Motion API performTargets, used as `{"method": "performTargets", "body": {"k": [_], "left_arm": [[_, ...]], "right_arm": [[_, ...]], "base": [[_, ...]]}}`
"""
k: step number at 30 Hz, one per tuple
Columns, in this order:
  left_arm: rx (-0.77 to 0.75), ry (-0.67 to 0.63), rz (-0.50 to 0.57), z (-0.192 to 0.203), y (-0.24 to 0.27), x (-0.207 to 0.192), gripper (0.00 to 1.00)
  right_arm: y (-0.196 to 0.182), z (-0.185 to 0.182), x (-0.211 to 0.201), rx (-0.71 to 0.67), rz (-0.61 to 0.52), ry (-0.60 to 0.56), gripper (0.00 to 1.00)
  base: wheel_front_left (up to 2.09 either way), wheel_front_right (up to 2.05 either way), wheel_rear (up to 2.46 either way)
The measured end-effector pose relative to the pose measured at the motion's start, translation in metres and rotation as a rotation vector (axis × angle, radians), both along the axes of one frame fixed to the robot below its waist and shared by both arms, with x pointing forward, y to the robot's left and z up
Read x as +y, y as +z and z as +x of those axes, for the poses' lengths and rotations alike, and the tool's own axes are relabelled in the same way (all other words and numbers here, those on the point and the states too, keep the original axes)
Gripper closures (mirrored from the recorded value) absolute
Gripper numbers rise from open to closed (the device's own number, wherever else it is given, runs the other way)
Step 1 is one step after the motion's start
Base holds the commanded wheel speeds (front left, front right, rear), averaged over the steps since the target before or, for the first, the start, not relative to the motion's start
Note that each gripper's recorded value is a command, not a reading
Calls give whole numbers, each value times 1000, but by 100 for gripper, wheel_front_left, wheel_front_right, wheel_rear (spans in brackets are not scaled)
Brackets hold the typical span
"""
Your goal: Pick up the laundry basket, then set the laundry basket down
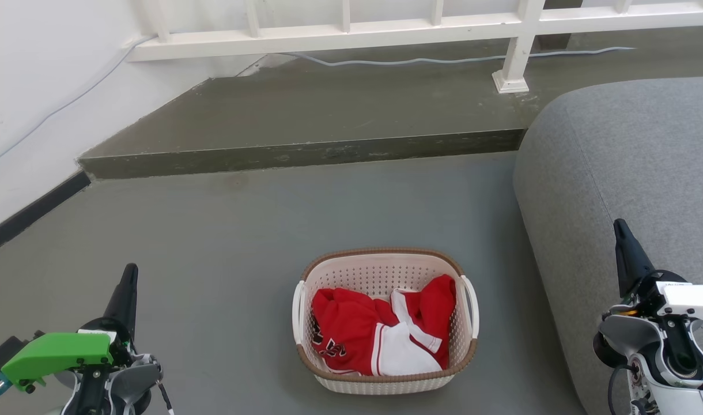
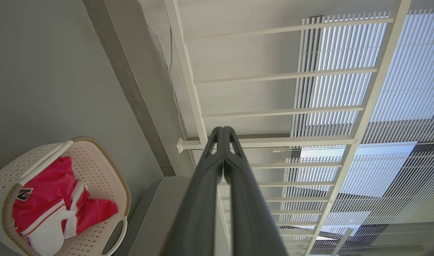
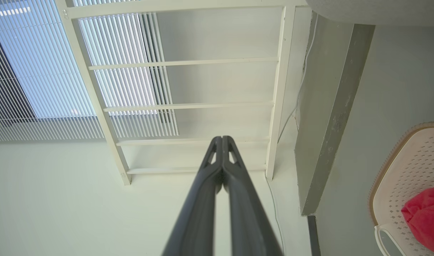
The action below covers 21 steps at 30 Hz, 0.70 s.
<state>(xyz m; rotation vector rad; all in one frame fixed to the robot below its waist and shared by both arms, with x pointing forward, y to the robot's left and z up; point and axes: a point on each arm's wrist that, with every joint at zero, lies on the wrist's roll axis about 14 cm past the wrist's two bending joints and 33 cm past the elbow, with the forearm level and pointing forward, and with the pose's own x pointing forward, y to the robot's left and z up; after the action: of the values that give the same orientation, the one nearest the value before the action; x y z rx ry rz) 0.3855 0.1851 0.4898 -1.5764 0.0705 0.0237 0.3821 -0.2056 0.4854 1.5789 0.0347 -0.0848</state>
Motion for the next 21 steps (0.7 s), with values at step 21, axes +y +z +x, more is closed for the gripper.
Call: {"method": "performTargets", "body": {"k": [21], "left_arm": [[-2, 1, 0, 0, 0, 0, 100]], "right_arm": [[0, 0, 1, -1, 1, 7, 100]], "base": [[0, 0, 0]]}}
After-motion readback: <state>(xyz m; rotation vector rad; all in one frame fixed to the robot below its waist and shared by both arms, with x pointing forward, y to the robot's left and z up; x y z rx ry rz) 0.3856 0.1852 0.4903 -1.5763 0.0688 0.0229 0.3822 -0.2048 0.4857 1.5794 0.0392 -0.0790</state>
